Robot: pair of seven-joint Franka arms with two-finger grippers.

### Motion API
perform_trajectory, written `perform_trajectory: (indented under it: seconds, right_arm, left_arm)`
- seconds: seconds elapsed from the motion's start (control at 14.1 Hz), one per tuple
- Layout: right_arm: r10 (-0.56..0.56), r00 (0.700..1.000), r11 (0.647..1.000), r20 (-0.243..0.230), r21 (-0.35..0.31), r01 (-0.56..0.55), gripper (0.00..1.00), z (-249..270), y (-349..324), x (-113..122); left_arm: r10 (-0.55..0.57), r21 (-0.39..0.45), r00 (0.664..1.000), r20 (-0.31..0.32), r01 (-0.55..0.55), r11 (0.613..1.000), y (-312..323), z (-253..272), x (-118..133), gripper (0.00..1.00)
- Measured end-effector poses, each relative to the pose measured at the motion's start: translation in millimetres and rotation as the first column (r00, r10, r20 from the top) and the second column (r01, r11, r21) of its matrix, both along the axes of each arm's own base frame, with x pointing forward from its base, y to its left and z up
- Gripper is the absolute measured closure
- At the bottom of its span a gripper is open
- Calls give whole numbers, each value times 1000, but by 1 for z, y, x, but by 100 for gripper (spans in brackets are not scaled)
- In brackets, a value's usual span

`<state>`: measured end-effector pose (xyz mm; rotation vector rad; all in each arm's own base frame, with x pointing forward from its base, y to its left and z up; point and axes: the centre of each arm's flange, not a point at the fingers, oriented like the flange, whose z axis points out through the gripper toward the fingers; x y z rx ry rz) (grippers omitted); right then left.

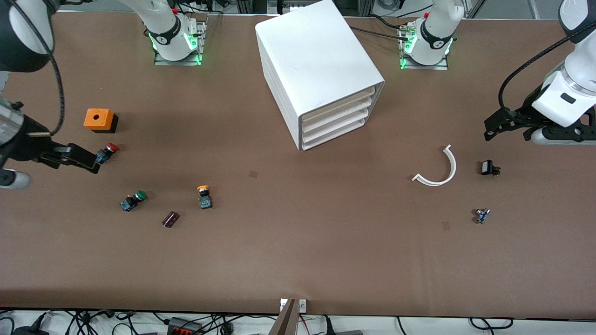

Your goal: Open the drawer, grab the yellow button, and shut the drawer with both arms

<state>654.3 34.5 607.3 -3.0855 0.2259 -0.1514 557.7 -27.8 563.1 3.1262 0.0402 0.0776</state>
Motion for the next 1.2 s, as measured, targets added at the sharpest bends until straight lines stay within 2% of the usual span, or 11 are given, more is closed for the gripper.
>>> perform_trajectory:
  seconds: [0.07, 0.35, 0.64, 0.85, 1.2]
  right_arm:
    - [-13, 1000, 1000, 4, 7, 13, 0, 8, -11, -4]
    - [13, 1000, 999, 0, 43, -13, 0, 31, -68, -27]
    - [51, 998, 999, -22, -16, -51, 0, 30, -80, -39]
    - [67, 995, 997, -70, -45, -70, 0, 20, -73, -44]
    - [66, 992, 996, -109, -51, -72, 0, 7, -73, -68]
  left_arm:
    - [-2, 1, 1000, -19, 2, 1000, 0, -2, -3, 0]
    - [-22, 1, 1000, -21, 22, 1000, -8, 1, -4, 0]
    - [-37, 2, 999, -37, 37, 999, -12, 3, -6, 0]
    - [-58, 2, 997, -49, 58, 998, -12, 5, -7, 0]
    - [-70, 3, 995, -73, 71, 998, -14, 4, -10, 0]
